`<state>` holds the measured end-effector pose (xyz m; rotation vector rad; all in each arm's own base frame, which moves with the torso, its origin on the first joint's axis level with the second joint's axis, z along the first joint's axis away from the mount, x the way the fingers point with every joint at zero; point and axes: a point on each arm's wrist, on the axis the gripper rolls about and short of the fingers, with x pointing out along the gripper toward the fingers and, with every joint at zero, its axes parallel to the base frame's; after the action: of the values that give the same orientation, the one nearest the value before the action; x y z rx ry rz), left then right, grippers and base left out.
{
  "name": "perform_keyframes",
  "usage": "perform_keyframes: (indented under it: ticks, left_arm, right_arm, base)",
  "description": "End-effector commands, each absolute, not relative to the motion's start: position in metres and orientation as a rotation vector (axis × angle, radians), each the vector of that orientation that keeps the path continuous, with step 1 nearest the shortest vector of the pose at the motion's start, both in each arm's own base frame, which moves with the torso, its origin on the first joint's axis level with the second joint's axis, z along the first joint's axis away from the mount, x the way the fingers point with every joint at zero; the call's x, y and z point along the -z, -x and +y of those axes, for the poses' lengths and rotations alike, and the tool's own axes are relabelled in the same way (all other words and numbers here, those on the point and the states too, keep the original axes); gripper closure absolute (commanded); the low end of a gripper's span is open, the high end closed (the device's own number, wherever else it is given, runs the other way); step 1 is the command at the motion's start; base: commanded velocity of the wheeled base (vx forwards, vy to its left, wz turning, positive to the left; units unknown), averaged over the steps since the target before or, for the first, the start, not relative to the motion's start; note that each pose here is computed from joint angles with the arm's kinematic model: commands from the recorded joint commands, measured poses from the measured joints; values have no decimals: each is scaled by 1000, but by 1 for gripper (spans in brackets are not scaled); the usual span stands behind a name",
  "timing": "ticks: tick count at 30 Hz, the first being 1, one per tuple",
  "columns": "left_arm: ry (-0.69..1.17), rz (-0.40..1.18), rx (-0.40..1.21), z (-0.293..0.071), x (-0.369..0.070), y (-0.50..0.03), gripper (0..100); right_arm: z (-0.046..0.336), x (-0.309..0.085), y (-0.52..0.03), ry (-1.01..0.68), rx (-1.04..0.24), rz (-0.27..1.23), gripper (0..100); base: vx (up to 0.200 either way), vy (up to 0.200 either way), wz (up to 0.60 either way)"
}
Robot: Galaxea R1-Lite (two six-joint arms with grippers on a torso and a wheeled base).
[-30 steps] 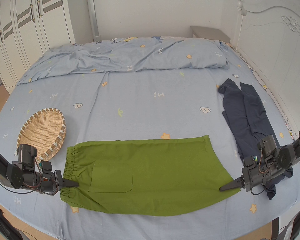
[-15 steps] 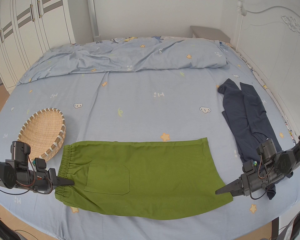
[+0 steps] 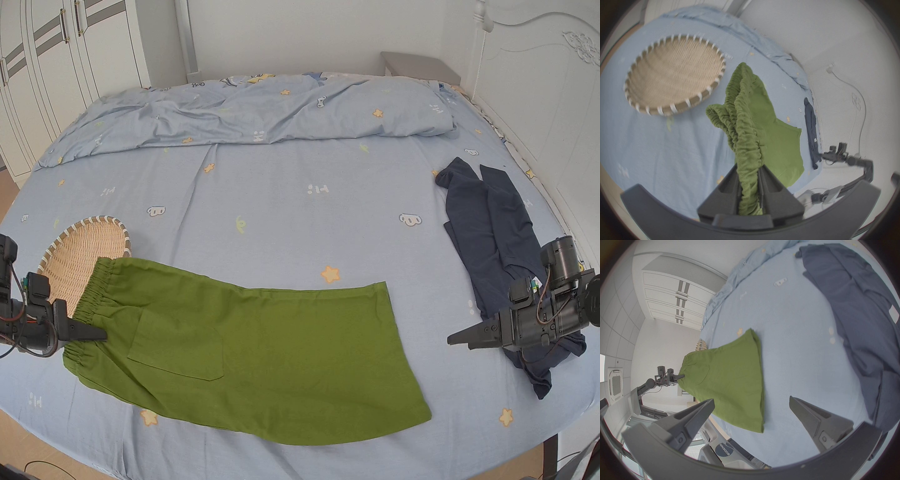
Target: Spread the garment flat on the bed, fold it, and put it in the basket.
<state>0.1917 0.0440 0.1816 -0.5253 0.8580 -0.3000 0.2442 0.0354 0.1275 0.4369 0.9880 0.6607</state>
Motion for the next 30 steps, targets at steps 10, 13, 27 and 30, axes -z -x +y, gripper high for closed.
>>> perform_keyframes:
  ticks: [10,13,27,30]
  left_arm:
    - [220,795,402,9,-211,-177,100]
    - [193,805,434,-21,-222,-180,100]
    - [98,796,667,-137,-247,-199,100]
    - [85,806,690,-148,-245,-201,100]
  right_arm:
    - [37,-162,-230,-397,-671,871,0]
    - [37,-168,-225,-393,-675,856,0]
    - [35,-178,-217,-388,-675,836,0]
    - [35,-178,-217,-388,-675,836,0]
  base:
    - [0,0,0]
    - [0,0,0]
    - [0,0,0]
    - [0,0,0]
